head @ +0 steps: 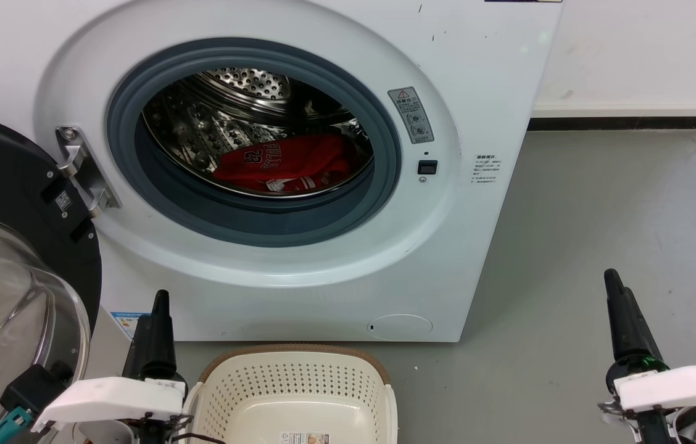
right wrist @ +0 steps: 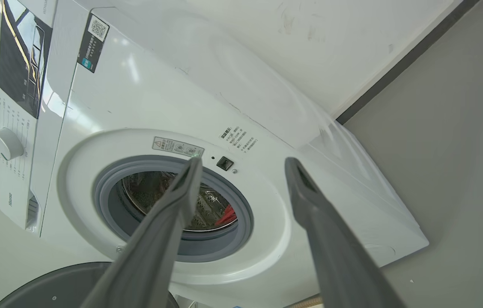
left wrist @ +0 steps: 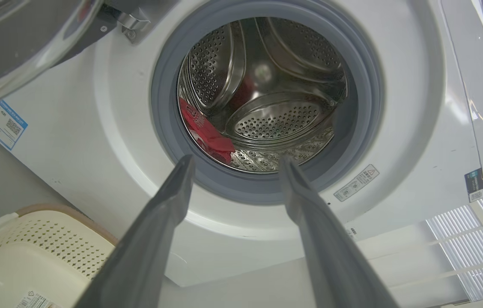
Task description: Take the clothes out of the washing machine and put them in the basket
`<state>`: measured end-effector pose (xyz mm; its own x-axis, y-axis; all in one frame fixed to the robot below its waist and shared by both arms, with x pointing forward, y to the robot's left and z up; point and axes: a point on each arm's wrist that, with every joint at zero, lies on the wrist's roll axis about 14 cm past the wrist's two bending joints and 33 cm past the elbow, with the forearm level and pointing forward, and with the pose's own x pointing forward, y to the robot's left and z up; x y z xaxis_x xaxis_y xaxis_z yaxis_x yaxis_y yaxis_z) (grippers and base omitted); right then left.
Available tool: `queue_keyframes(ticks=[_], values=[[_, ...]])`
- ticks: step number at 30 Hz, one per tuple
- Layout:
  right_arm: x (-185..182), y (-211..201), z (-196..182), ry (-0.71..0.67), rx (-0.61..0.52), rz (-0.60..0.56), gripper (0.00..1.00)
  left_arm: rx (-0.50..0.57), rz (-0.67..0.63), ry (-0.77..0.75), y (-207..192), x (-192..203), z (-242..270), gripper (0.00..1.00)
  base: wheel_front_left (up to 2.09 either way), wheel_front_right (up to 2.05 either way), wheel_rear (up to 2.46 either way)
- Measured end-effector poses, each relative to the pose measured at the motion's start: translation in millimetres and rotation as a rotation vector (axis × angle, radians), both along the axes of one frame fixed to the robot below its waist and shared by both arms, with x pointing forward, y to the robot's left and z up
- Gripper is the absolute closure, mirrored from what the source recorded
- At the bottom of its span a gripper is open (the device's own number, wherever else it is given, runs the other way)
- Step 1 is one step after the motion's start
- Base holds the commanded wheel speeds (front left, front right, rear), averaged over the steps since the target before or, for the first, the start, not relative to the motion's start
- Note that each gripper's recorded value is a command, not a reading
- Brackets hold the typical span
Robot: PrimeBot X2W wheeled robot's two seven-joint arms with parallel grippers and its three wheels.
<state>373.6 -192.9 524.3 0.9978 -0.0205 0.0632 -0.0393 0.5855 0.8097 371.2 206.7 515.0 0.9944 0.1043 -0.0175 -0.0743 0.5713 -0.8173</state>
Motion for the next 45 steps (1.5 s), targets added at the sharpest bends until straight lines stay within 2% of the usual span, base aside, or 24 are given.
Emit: queue_keyframes(ticks=[23, 45], values=[[-7.3, 21.3, 22.2, -0.097, -0.416, 0.024, 0.0, 0.38, 0.003, -0.012, -11.5, -5.0, 8.0, 0.0, 0.0, 0.0, 0.0], [-14.9, 33.3, 28.6, -0.155, -0.69, 0.03, 0.0, 0.632, -0.003, -0.042, -20.9, -9.8, 11.6, 0.0, 0.0, 0.0, 0.0]])
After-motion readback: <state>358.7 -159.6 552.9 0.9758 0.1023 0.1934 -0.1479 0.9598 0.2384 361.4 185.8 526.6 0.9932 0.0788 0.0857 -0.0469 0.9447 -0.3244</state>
